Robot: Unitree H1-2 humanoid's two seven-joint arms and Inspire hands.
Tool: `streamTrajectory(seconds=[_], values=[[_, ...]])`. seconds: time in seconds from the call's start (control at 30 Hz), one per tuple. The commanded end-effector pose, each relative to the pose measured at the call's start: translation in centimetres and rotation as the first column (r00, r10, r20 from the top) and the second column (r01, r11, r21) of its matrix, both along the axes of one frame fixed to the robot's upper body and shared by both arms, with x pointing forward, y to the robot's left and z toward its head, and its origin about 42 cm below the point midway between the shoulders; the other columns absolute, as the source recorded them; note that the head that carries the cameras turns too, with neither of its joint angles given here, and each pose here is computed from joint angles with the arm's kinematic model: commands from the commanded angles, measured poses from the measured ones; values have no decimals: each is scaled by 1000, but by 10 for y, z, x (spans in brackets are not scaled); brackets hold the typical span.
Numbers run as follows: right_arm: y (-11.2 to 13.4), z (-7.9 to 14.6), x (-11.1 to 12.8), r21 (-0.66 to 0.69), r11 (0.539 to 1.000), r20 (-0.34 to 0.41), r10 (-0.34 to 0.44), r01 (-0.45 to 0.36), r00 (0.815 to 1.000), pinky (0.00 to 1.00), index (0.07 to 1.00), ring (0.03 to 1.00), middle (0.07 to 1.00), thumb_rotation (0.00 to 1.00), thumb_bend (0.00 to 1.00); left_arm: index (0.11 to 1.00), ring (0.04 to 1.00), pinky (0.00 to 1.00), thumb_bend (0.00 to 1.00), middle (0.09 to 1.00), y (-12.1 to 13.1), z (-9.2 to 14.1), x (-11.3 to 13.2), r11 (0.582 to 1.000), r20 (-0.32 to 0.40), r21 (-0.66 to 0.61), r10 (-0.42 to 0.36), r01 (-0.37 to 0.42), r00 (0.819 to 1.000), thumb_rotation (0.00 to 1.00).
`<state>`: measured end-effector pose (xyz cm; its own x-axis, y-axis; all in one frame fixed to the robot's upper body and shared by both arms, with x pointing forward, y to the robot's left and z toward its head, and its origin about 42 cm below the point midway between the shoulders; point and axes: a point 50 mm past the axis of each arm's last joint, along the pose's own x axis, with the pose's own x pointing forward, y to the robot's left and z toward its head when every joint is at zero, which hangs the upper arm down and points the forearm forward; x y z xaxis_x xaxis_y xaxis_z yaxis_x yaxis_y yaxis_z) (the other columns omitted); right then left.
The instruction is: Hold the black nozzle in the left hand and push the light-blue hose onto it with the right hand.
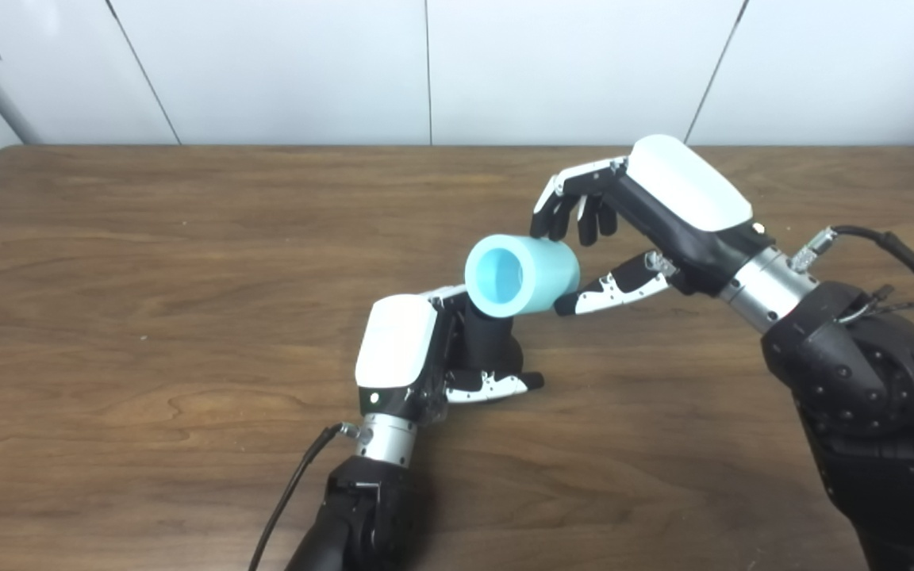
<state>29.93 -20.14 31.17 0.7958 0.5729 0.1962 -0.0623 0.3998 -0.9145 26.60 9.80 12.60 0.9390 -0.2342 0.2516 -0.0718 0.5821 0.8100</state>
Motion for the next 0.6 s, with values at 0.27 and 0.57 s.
streamTrajectory(seconds=[0.27,0.57], values=[[4,9,0,4,1000,31,17,-17,999,303,513,389,508,0,495,495,483,427,525,461,-2,-15,-7,999,-58,32,7,-6,998,0],[5,10,1,1,1000,42,21,-21,999,306,517,386,506,0,494,494,478,417,526,464,-2,-15,-6,1000,-58,30,9,-7,998,0]])
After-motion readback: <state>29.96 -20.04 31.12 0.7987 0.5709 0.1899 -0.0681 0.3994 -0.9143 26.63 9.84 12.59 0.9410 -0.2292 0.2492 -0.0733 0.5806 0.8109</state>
